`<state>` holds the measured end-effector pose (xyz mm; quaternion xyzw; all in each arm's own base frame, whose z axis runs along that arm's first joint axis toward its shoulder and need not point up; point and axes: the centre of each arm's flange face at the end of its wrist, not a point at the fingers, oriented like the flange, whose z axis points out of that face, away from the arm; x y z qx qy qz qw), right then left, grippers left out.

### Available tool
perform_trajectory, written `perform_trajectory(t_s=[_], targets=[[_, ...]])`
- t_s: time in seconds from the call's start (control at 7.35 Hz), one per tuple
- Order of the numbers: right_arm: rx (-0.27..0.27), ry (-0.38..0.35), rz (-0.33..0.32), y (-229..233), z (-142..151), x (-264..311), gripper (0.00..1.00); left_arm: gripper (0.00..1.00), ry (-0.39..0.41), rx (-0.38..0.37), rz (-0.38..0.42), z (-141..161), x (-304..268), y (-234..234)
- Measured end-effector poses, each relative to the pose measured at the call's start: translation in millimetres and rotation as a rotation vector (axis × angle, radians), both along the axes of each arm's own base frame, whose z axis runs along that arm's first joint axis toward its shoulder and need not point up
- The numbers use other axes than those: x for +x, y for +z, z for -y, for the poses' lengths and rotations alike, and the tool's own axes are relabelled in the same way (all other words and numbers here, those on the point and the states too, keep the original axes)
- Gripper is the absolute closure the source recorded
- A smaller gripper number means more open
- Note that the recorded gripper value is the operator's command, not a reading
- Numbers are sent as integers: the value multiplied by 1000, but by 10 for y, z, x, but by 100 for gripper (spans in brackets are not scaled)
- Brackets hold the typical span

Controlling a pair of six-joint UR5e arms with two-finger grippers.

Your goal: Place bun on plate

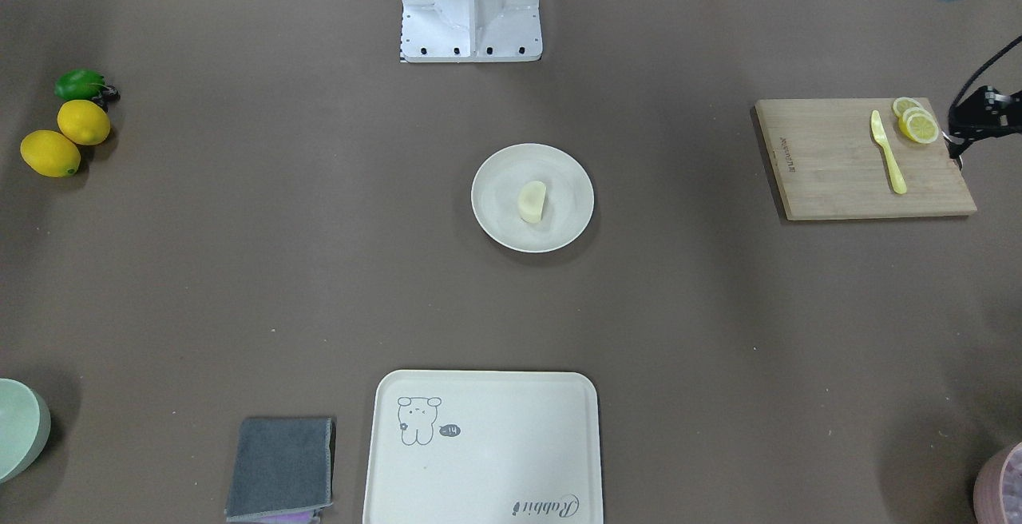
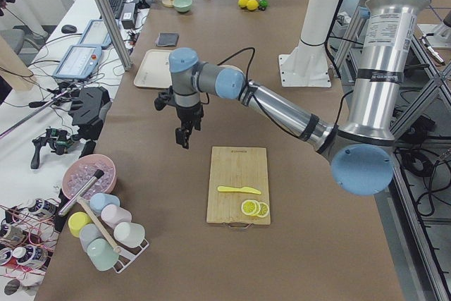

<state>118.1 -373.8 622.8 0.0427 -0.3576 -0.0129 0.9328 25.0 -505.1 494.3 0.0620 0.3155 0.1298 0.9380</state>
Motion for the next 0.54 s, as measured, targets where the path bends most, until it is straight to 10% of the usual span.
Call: perform_trajectory(t_s=[0.54], targets=[[-23,4,3,126,-128,40,0,2,-110,58,-135,-886,-857,1311]])
